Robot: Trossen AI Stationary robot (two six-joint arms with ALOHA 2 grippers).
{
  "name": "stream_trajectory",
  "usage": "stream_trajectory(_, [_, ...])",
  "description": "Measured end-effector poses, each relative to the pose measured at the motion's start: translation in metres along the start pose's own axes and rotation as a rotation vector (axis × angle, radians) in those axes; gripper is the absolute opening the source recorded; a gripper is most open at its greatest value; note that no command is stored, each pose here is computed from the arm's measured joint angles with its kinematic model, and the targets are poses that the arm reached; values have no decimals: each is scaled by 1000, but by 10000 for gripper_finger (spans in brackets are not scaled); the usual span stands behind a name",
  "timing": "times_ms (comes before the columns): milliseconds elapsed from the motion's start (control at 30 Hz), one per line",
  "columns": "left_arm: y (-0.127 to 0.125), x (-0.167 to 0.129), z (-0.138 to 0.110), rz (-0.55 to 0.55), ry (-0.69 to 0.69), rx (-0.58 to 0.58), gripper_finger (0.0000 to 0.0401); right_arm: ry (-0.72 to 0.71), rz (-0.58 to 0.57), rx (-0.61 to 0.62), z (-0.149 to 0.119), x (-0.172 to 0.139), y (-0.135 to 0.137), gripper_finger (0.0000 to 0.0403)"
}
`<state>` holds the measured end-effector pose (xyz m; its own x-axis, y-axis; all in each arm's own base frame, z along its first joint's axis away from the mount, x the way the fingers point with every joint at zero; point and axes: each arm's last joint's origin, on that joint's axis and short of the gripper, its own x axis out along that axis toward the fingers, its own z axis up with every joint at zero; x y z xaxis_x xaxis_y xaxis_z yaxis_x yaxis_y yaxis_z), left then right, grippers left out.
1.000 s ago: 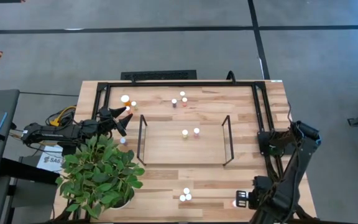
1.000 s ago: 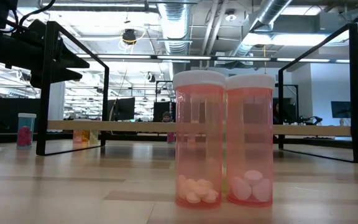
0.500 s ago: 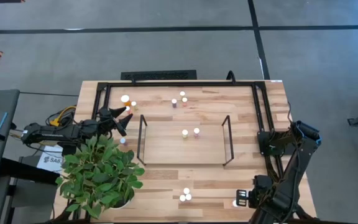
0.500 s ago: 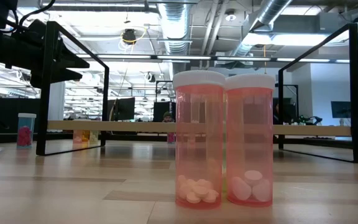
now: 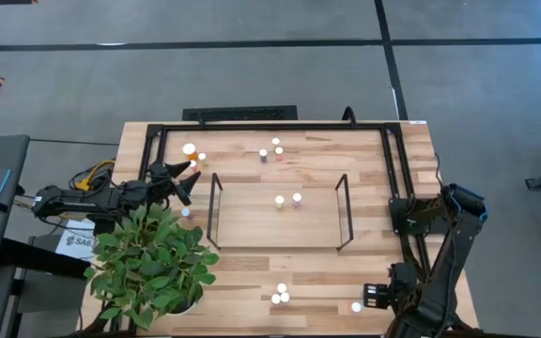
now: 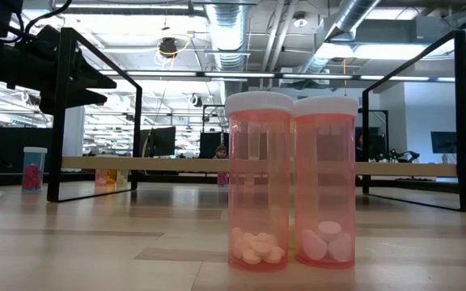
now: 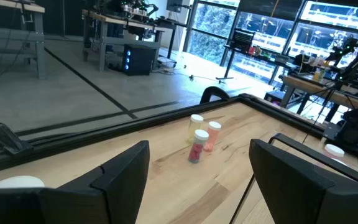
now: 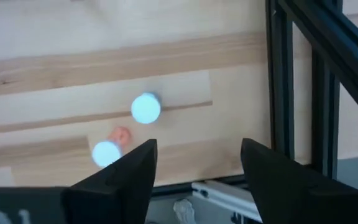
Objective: Pick and place medicine bottles onto shelf by color
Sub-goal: Put the blue pill bottle on the shelf
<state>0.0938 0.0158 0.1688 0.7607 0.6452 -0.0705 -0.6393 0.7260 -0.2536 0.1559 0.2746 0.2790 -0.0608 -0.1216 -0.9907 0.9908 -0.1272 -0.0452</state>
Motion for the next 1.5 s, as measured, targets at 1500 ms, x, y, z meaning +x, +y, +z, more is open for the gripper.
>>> stream_trajectory(1500, [0, 0, 0, 0, 0, 0, 265, 332, 165, -170, 44, 89, 20, 246])
